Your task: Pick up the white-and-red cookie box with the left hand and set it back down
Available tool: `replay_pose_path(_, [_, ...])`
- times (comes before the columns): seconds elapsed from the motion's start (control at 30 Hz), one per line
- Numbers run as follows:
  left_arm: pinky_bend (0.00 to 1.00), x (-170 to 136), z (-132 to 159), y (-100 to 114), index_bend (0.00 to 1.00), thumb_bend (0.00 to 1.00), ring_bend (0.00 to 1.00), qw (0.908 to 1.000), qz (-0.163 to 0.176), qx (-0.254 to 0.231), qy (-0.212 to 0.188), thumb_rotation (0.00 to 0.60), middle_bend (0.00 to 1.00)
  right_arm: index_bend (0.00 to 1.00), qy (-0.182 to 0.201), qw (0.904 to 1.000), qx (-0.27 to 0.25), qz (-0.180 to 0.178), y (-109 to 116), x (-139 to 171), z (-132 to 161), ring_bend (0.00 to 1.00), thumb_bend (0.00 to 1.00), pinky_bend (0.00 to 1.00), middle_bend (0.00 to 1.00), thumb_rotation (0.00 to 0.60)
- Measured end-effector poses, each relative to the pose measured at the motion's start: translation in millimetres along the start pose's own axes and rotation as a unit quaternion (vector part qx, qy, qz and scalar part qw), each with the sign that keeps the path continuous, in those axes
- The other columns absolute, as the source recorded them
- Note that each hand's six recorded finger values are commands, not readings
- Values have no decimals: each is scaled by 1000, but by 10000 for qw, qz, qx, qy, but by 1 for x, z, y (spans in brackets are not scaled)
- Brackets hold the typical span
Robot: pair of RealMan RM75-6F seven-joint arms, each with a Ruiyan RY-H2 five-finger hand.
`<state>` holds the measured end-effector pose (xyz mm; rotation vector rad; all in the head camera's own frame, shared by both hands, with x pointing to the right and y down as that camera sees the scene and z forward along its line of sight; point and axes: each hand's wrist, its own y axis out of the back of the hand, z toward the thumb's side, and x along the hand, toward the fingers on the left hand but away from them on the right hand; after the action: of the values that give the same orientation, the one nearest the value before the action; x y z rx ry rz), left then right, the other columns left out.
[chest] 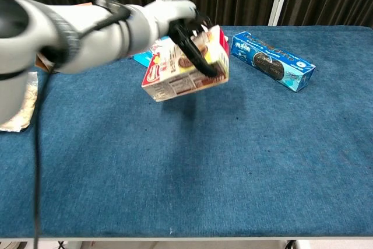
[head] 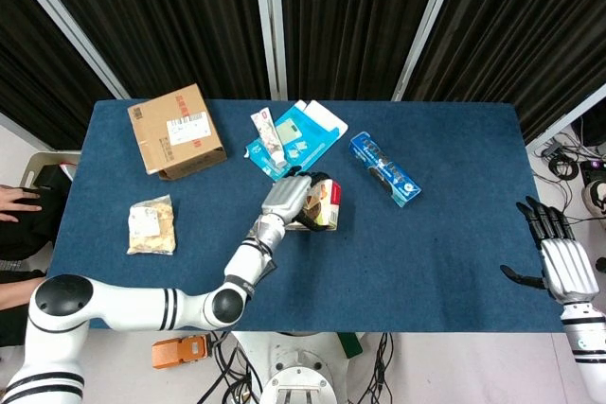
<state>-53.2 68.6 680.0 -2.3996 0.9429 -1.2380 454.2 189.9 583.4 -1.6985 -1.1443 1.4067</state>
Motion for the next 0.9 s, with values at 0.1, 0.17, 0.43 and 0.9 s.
replay_pose_path(0.1, [165, -9, -7, 8, 357, 44, 194, 9972, 48, -727, -187, 600, 355, 0, 12, 10000, 13, 5, -1, 0, 2, 0, 244, 0, 0, 600])
replay_pose_path(0.17, [165, -15, -14, 10, 357, 45, 193, 9908, 6, -1327, -245, 600, 355, 0, 11, 10000, 22, 6, -1, 0, 3, 0, 244, 0, 0, 600])
replay_pose_path(0.43, [165, -27, -34, 3, 357, 50, 176, 9460, -153, -3180, -610, 600, 355, 0, 38, 10000, 43, -51, 3, 1, 8, 0, 244, 0, 0, 600])
replay_pose_path(0.9, [164, -17, -92, -23, 357, 51, 161, 9268, 228, -3610, -1009, 600, 355, 0, -45, 9999, 67, -62, 5, 5, 9, 0, 244, 0, 0, 600])
